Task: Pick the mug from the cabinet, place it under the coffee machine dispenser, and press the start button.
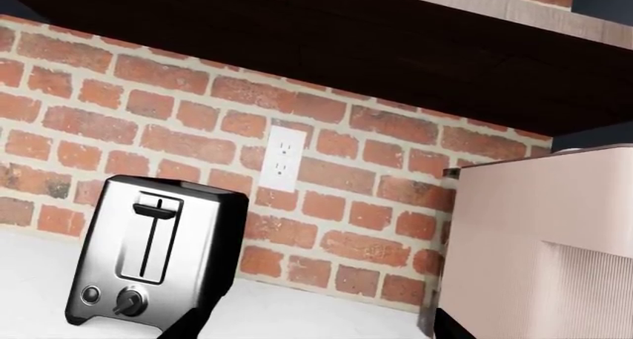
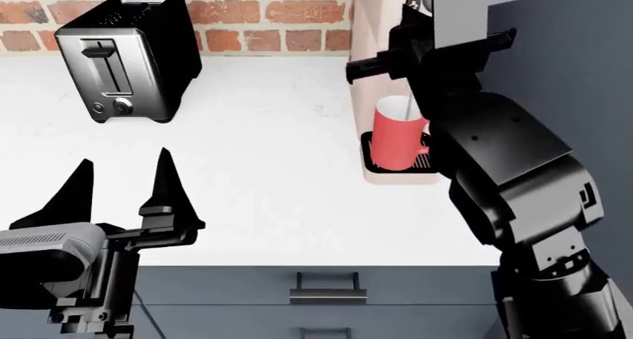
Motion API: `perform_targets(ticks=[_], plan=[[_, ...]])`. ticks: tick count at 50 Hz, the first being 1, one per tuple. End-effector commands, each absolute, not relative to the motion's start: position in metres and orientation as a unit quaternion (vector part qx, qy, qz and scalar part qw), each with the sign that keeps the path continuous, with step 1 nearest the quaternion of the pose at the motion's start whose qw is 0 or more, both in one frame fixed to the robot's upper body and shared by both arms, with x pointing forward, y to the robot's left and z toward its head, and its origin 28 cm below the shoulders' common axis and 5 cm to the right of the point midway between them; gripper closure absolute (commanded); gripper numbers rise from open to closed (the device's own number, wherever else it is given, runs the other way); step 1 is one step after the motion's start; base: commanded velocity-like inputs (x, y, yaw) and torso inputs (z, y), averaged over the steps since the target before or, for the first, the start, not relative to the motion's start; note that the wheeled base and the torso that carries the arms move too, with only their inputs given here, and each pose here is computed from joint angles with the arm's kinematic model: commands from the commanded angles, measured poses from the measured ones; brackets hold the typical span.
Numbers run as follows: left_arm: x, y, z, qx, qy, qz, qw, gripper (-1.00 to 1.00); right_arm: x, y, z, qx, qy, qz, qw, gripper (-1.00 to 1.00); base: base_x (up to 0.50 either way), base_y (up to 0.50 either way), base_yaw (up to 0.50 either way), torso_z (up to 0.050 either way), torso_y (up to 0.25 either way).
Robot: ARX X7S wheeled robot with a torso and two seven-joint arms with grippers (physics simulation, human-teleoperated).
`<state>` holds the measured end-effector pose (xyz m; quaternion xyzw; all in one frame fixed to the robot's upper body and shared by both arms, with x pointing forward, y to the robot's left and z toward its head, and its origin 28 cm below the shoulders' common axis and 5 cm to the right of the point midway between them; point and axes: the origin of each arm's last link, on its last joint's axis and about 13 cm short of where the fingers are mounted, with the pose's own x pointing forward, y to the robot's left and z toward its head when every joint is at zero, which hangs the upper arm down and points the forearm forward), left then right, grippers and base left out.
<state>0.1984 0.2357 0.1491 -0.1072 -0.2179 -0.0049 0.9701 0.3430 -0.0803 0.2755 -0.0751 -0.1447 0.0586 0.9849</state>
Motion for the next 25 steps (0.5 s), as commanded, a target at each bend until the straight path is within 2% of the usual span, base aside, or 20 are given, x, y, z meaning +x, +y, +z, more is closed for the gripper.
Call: perform_targets(ticks=[1,25], plan=[[0.1984,0.2358,0.1491,-0.108,-0.217,-0.005,0.97,-1.0,0.3483,-0.0871,0.2746,-0.079,-0.136,0.033,0.987,1.0,0.0,0.0,0.0,0.0,0.0],[0.1994,0.2373,0.1507,-0.111,-0.217,-0.004,0.97,-1.0,0.3489,-0.0864,0.2763,-0.077,-0.138,0.032,0.987,1.0,0.0,0.0,0.0,0.0,0.0]])
